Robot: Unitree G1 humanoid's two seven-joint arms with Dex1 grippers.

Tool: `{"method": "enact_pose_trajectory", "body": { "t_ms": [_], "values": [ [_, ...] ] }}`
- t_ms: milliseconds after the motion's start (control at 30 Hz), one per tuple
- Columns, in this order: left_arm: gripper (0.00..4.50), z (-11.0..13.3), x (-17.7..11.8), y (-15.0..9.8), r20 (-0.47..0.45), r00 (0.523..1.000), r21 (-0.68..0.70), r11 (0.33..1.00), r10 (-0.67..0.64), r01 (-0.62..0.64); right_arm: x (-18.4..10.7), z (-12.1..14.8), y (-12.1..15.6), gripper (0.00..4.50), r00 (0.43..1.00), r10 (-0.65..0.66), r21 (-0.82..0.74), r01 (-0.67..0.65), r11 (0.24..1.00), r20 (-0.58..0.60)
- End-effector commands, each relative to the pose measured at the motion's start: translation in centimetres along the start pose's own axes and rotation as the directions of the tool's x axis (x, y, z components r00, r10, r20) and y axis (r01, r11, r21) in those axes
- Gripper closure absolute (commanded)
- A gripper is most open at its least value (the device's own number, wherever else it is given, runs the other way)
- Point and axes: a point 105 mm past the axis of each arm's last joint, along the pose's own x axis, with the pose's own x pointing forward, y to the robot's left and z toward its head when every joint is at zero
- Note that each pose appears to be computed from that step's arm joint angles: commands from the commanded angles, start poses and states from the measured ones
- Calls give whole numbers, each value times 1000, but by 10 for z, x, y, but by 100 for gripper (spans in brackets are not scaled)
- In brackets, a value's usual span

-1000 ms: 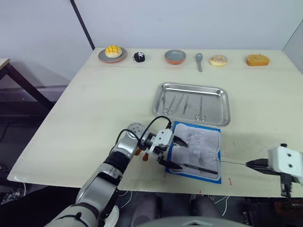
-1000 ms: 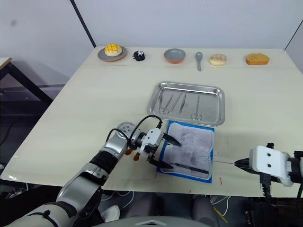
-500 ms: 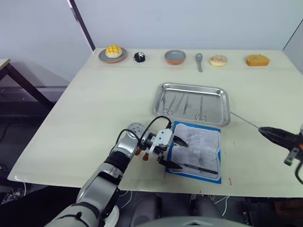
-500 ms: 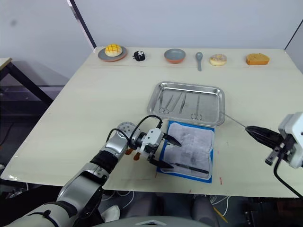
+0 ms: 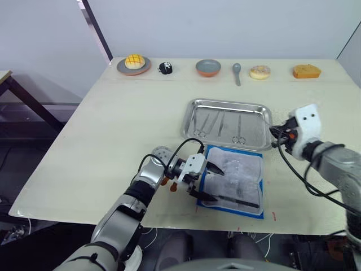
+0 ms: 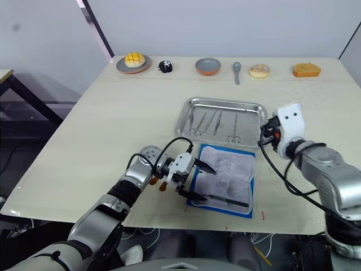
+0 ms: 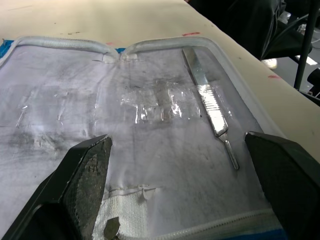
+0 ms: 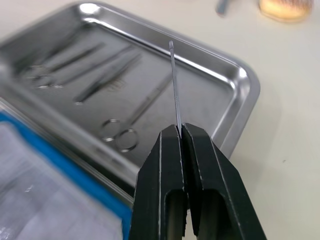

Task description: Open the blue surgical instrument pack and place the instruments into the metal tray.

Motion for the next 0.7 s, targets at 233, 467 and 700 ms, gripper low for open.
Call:
{"method": "enact_pose_trajectory", "body": {
  "t_ms": [233,467,700],
  "values": [
    [0,-53,9,-36,-82,995,-238,970,-62,41,41,-1,-4,439,984,-171,136,177,975,-57],
    [0,-53,9,-36,-82,995,-238,970,-64,43,69,-7,9,439,975,-200,206,215,955,-93],
    [0,-53,8,-37,-83,995,-239,970,-64,43,84,-12,21,439,976,-185,246,208,947,-114]
  ]
}}
